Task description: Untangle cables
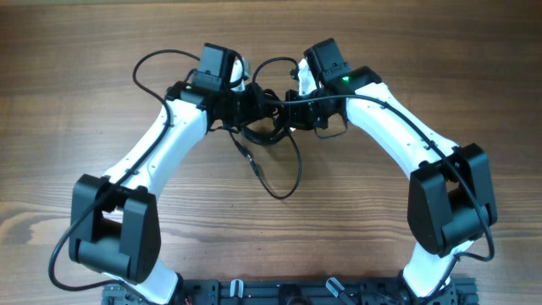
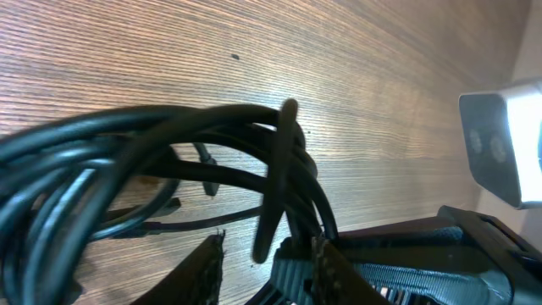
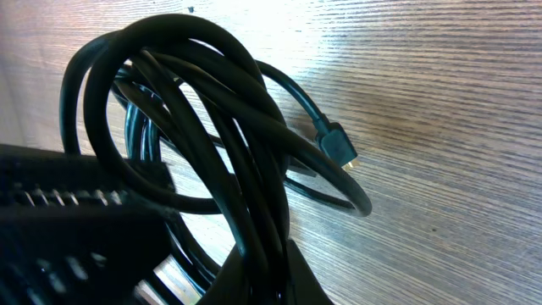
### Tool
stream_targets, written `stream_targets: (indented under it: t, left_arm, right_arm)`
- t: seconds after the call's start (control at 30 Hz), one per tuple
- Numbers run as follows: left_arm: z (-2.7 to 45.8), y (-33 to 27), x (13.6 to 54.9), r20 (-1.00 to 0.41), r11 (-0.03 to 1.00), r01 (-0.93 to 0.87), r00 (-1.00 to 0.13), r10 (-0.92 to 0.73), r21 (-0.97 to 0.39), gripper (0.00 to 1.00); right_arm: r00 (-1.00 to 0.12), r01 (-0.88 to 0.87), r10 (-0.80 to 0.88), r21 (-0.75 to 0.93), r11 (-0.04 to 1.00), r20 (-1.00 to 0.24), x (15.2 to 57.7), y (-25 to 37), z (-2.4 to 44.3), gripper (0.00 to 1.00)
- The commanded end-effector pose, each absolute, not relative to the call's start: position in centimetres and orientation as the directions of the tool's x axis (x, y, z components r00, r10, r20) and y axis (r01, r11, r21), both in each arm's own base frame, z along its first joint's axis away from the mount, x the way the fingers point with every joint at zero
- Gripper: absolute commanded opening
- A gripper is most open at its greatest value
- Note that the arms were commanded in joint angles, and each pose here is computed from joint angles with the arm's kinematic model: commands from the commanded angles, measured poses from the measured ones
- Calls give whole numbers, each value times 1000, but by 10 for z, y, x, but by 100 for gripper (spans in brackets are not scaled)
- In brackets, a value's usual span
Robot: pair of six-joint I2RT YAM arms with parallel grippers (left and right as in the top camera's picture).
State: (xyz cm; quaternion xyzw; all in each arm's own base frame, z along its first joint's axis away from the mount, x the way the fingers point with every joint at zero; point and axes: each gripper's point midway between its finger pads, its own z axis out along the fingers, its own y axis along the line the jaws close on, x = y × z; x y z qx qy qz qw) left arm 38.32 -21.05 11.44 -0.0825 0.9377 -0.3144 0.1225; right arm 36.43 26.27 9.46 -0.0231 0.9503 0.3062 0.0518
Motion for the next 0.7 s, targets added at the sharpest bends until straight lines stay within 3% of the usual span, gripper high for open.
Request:
stream_targets:
  t: [0.0,0.1,0.23,0.33,0.43,0.53,0.67]
  left_arm:
    - [107,-215,386,-215,821,-68,-950,-227,-567,31]
    - [105,-217,390,-223,818,-61,-948,-226,-572,4]
    - [110,-211,392,-224,806,-52,-948,-225,-590,4]
    - [117,-209,386,-225,768,43,-965,-134,-639,4]
    - [126,-202,377,-220,694,124,-974,-51,-709,4]
    - [141,-193,366,-230,587,193,-973,12,-786,4]
    - [148,-187,359,-246,529,232,-968,44,-816,4]
  right_arm:
    - [-995,-77,-24,614,786,-95,362,272,97,4]
    - [-995,-84,-28,614,785,-100,362,272,97,4]
    - [-977,-208,-129,647,734,-168,360,279,106,6]
    - [-943,-334,-221,726,601,-251,355,285,134,27]
    - [-925,-379,-207,744,550,-318,362,271,159,35]
    - [-892,-450,-200,749,486,-406,367,256,185,55]
    - [-867,-496,-208,742,451,-453,370,249,192,71]
